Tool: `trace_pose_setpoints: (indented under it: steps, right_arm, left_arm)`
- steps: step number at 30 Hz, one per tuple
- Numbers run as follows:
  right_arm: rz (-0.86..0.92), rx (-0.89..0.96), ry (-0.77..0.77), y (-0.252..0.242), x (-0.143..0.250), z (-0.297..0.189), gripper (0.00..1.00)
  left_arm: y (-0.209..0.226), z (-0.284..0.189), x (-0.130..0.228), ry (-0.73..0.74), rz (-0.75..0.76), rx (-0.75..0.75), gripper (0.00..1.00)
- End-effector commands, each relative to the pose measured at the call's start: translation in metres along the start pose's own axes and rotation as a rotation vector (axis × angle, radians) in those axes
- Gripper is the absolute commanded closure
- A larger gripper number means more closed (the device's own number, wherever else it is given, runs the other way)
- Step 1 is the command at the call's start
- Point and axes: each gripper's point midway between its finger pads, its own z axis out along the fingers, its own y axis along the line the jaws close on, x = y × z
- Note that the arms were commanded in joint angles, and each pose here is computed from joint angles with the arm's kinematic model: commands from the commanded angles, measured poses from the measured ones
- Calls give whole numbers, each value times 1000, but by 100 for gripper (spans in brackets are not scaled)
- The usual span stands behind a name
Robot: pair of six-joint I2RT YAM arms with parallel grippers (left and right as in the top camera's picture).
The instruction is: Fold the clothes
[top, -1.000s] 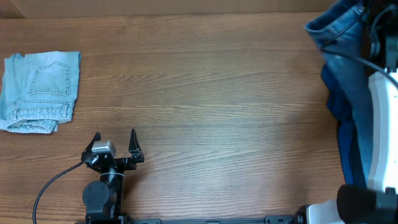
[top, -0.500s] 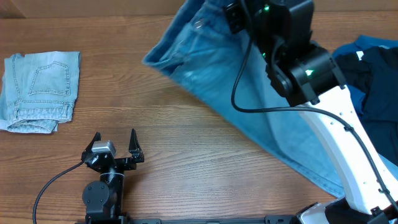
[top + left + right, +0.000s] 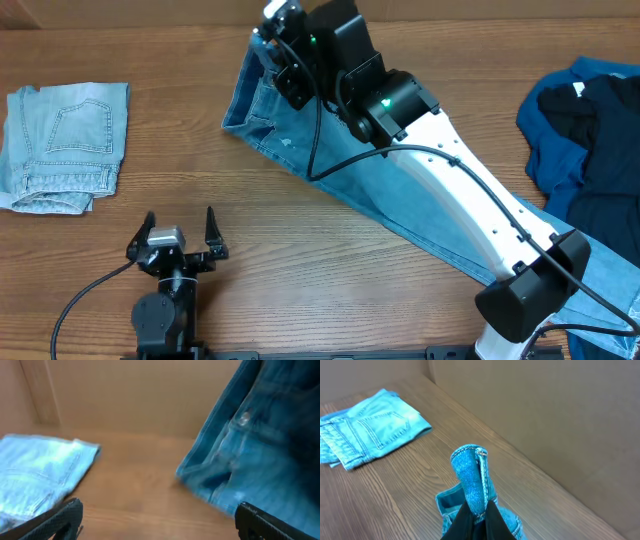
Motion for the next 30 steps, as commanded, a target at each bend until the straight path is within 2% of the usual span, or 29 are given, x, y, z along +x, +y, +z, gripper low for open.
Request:
trace_pose_setpoints:
  steps: [1,3,7,10,12,14,16,17,20,23,24,25,26,30]
  right_arm:
    - [-3,-19,-68,6,-22,-10,96]
    - [-3,-16,-74,5,-24,-11,96]
    - [-5,-13,-86,4,-27,-11,96]
    - [-3,-8,-91,2,-28,-11,96]
    - [0,-1,-90,-2,-27,-11,96]
    - [6,12,-86,-9,-25,-12,96]
    - [13,27,-77,-17,-22,-13,96]
    - [23,38,-67,-24,-19,-13,96]
    - [49,51,-65,-33,-17,-14,96]
    - [49,53,-64,-34,-17,-15,96]
    - [49,53,-65,-34,-17,-15,96]
    - [49,54,-67,-34,-17,-15,96]
    - [49,54,-70,-34,-18,-15,96]
    - [49,55,-71,-35,-18,-15,96]
  left_arm:
    - [-51,-9,-15,-74,107,297,0]
    - [-66,-14,-6,-58,187,394,0]
    - [-69,-13,7,29,177,416,0]
    - [-68,-4,-20,123,216,405,0]
    - [-64,12,-42,239,218,370,0]
    - [-64,40,-51,480,193,377,0]
    - [-65,62,-49,661,156,384,0]
    - [-65,89,-48,774,134,385,0]
    - [-67,128,-32,915,65,385,0]
    - [-89,148,-14,981,-35,507,0]
    - [-90,149,-9,988,-15,527,11]
    - [-88,149,2,1010,26,537,79]
    - [-85,149,14,1047,41,512,88]
    - [-71,154,57,1158,220,358,84]
